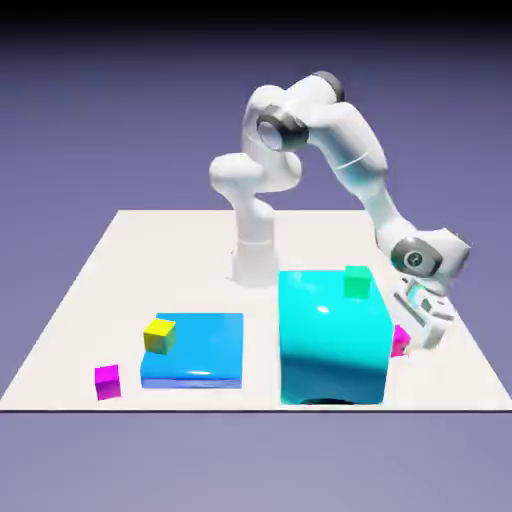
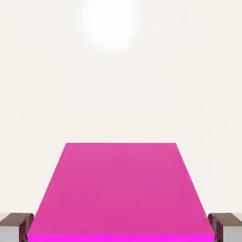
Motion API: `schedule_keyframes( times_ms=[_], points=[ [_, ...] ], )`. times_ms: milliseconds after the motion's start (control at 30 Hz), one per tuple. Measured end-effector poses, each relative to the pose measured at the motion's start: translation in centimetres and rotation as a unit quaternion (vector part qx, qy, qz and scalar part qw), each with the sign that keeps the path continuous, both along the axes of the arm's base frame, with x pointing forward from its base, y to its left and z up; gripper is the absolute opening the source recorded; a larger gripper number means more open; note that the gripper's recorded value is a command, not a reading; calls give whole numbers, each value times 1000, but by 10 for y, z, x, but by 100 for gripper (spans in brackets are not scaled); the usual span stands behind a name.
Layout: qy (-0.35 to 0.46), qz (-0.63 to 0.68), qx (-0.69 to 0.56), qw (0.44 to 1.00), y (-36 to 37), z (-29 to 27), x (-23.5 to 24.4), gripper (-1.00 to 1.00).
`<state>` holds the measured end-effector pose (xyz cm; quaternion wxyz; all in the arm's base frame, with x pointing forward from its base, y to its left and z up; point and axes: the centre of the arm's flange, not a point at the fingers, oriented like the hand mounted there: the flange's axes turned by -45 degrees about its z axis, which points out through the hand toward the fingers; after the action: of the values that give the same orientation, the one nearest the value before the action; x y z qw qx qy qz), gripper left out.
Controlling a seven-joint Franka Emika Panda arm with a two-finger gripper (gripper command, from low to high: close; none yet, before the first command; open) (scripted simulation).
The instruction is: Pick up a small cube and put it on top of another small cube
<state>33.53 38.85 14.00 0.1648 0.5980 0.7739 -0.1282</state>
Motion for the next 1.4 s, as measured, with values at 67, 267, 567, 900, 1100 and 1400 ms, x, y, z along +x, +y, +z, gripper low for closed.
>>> schedule_keyframes(
  times_ms=[67, 267, 567, 900, 1100, 1400],
  points=[
    [0, 0, 0, 1000, 11, 37, -3, -100],
    [-107, -109, -31, 988, -9, 117, 88, -100],
    [-170, -416, -32, 893, -147, 216, 220, -100],
    [-102, -800, -17, 591, -413, 180, 286, -100],
    [-56, -937, -21, 343, -568, 123, 263, -100],
    [1, -1000, 0, -17, -769, 99, 172, -100]
  ],
)
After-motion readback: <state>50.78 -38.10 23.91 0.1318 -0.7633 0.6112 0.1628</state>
